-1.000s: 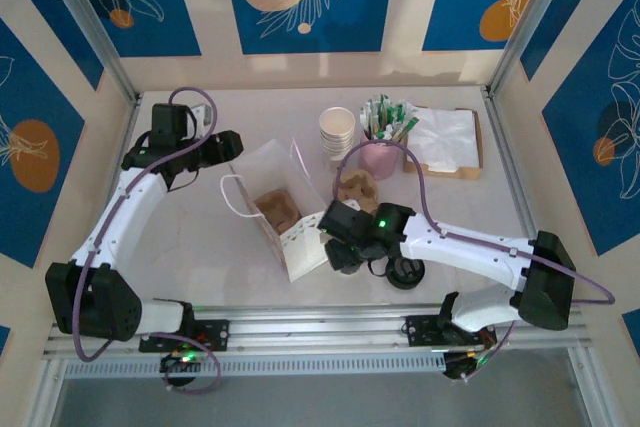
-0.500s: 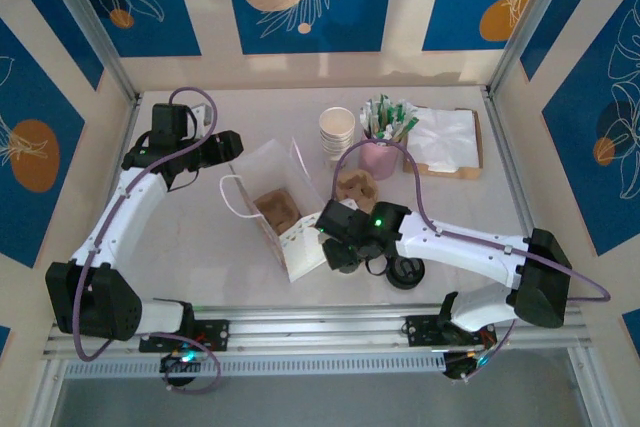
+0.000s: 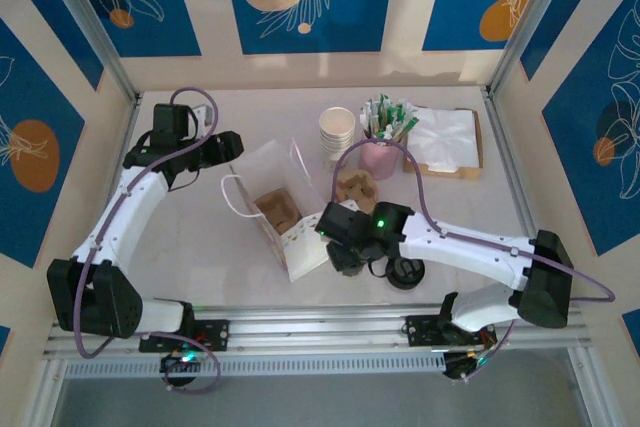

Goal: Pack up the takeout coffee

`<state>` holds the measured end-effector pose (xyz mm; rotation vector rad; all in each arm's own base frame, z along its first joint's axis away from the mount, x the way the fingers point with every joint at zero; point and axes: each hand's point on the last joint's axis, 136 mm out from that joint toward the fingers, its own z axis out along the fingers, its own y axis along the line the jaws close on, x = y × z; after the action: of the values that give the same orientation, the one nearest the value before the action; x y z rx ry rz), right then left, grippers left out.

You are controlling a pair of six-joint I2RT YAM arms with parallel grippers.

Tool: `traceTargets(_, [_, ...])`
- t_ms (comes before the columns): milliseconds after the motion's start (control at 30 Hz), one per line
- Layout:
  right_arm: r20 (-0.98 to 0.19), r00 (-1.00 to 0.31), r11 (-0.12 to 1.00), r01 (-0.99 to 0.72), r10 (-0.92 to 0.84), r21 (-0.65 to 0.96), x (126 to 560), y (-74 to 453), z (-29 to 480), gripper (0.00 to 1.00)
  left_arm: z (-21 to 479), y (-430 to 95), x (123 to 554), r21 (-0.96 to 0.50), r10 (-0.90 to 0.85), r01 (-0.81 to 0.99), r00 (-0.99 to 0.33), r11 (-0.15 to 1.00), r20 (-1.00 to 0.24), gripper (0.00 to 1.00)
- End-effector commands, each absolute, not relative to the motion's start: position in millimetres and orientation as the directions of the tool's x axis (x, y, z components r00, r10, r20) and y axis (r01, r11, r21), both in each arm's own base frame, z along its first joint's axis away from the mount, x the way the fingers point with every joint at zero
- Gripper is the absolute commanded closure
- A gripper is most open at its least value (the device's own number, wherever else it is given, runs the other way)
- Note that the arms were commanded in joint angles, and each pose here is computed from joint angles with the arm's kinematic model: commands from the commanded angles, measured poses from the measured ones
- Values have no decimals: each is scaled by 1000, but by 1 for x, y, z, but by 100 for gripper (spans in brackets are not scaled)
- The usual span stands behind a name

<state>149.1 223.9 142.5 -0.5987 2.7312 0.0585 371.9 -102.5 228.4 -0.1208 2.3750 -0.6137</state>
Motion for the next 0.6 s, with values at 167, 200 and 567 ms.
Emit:
traceTargets(167, [-446,-803,888,-458,-395,39,128,210,212,36,226,-87,379,-420,-279,-2,-751,907,-599,28])
traceTargets(200, [-462,-795,881,-470,-393,59,126,210,220,36,224,-85,381,-432,-297,-19,-753,902,-587,28])
traceTargets(567, [-647,-657,779,-608,-387,151,109,199,315,38,170,-111,393,-602,-407,-136,-848,786,-339,34])
